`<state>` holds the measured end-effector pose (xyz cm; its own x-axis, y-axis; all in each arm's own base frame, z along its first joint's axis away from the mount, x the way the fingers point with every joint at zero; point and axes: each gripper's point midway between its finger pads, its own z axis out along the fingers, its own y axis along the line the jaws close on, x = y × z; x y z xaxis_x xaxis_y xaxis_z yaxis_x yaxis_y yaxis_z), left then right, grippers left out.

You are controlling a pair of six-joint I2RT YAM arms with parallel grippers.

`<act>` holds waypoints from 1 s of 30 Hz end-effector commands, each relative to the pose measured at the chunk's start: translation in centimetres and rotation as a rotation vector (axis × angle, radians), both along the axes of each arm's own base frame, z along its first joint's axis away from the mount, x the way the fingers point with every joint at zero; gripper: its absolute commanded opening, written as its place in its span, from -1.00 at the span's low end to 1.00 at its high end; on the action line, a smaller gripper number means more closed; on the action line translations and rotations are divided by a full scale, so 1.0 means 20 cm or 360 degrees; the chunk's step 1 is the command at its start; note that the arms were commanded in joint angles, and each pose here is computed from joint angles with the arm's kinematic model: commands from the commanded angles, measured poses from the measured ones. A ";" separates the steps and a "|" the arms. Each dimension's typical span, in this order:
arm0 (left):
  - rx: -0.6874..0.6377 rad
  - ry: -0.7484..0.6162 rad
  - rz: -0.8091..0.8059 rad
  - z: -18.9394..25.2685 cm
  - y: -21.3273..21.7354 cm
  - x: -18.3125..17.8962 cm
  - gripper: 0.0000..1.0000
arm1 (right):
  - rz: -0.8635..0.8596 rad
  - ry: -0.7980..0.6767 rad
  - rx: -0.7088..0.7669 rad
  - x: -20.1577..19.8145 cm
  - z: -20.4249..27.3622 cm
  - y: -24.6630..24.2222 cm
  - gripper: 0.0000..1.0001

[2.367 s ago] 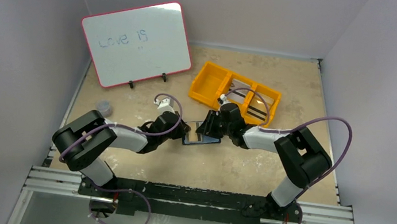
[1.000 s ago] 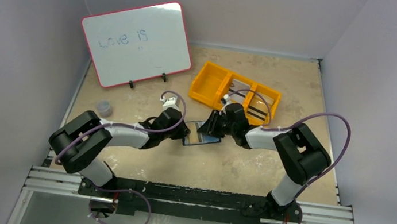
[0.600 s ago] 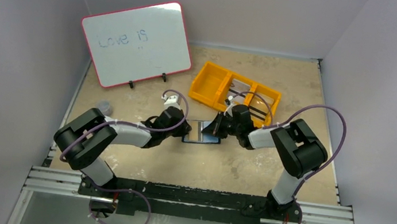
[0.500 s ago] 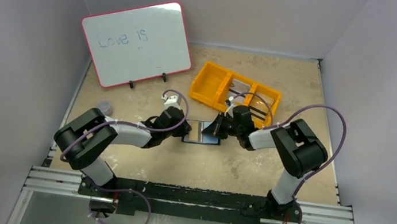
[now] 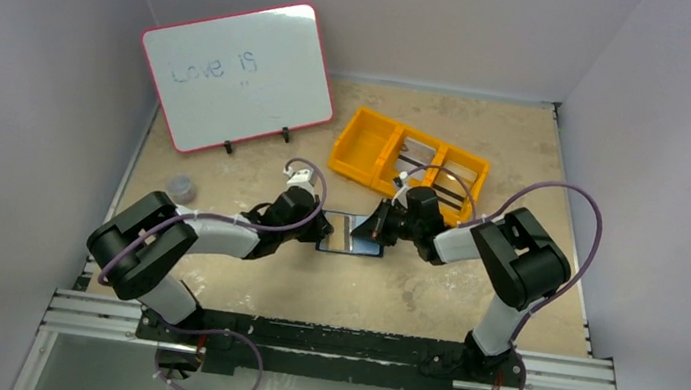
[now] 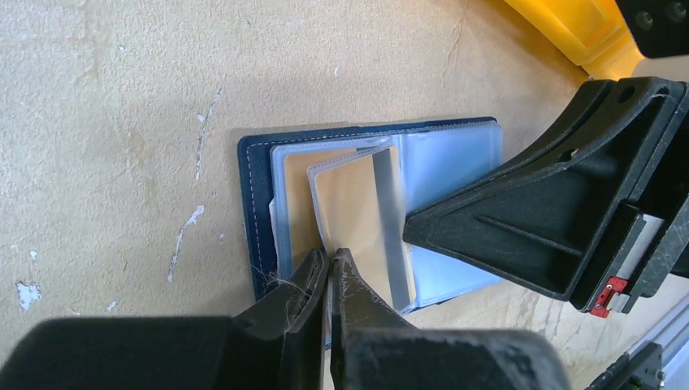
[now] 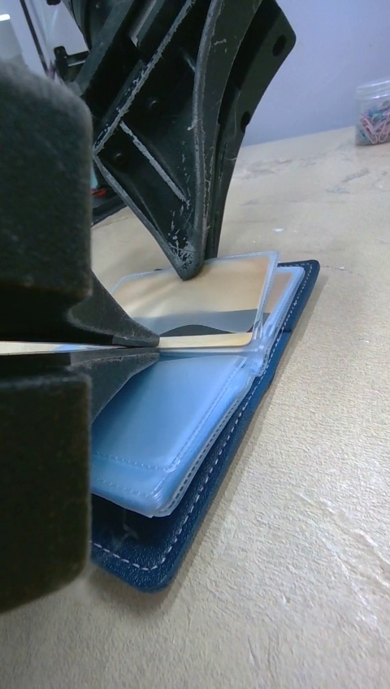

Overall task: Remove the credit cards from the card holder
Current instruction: Remove the credit card from the card holder.

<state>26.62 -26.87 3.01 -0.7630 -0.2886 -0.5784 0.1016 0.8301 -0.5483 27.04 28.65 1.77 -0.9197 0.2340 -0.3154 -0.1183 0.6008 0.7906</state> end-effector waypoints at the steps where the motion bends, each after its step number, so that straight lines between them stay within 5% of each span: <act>1: 0.0117 0.0105 -0.0188 -0.06 0.01 -0.11 -1.00 | -0.0001 0.0000 -0.0004 0.00 0.01 0.00 -1.00; 3: 0.0177 0.0091 -0.0130 -0.06 0.05 -0.09 -1.00 | -0.0012 -0.0016 -0.0029 0.01 0.01 -0.01 -0.98; 8: 0.0379 0.0086 -0.0035 -0.12 0.18 -0.07 -1.00 | -0.0004 -0.0060 -0.0061 0.02 0.02 -0.02 -0.56; 13: 0.0313 0.0113 -0.0069 -0.17 0.13 -0.08 -1.00 | 0.0051 -0.0076 0.0002 0.04 0.01 0.03 -0.34; 22: 0.0238 0.0175 0.0037 -0.25 0.15 -0.11 -1.00 | 0.0159 -0.0077 0.0145 -0.03 0.07 0.07 -1.00; 30: 0.0321 0.0114 0.0116 -0.21 0.24 -0.09 -1.00 | -0.0037 -0.0118 -0.0014 0.03 0.09 -0.02 -1.00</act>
